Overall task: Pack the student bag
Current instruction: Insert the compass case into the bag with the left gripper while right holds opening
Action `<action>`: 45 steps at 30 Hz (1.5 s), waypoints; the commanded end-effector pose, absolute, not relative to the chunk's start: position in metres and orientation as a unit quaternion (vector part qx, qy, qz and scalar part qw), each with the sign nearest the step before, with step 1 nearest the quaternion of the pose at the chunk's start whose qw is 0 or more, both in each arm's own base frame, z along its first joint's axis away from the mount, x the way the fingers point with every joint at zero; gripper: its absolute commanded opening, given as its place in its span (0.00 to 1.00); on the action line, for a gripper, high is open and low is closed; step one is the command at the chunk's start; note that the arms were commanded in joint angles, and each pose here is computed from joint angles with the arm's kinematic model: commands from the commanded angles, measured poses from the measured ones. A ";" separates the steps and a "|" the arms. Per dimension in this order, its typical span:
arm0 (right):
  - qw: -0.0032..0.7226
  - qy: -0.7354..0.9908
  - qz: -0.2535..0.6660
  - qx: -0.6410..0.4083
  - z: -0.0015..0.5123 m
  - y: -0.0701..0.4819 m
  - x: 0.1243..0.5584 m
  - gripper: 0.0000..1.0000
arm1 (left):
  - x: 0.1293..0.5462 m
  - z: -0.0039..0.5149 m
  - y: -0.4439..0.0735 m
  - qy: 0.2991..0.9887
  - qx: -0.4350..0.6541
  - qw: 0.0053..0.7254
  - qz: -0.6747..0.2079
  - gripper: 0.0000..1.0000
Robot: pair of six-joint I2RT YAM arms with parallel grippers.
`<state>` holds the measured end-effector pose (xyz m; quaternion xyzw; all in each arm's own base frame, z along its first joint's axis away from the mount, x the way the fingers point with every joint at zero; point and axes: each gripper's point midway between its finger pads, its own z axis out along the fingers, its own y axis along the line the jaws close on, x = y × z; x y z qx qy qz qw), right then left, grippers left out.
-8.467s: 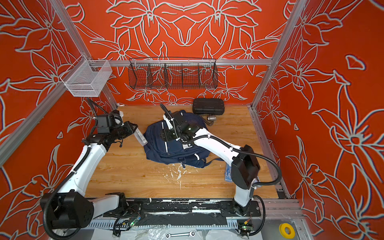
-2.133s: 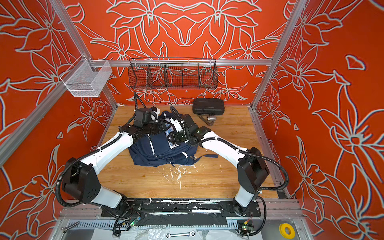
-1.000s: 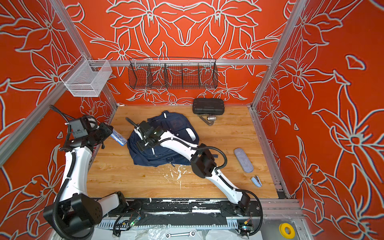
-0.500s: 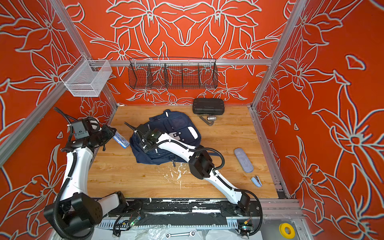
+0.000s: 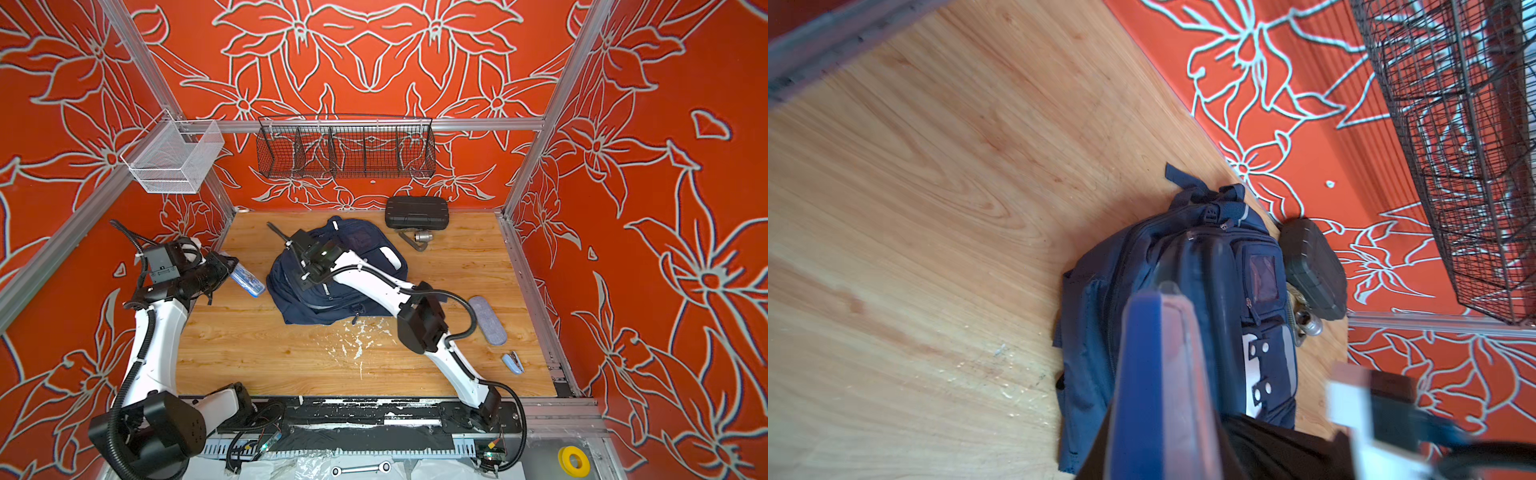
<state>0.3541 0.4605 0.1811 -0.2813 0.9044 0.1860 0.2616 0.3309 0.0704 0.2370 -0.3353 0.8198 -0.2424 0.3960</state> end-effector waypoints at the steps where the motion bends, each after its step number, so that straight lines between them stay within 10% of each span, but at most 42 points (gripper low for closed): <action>1: 0.302 0.872 0.286 -0.259 0.257 0.459 0.350 0.00 | 0.335 0.239 0.064 0.810 -0.332 0.402 -0.270 0.06; 24: 0.258 0.849 0.426 -0.179 0.297 0.466 0.344 0.00 | 0.422 0.150 -0.058 0.835 -0.260 0.323 -0.362 0.08; 28: 0.261 0.851 0.423 -0.170 0.293 0.466 0.347 0.00 | 0.415 0.127 -0.063 0.844 -0.271 0.308 -0.345 0.20; 37: 0.256 0.861 0.405 -0.172 0.278 0.466 0.352 0.00 | 0.408 0.154 -0.045 0.869 -0.246 0.332 -0.271 0.96; 45: 0.250 0.858 0.401 -0.202 0.257 0.458 0.345 0.00 | 0.381 0.181 -0.004 0.897 -0.240 0.320 -0.188 0.97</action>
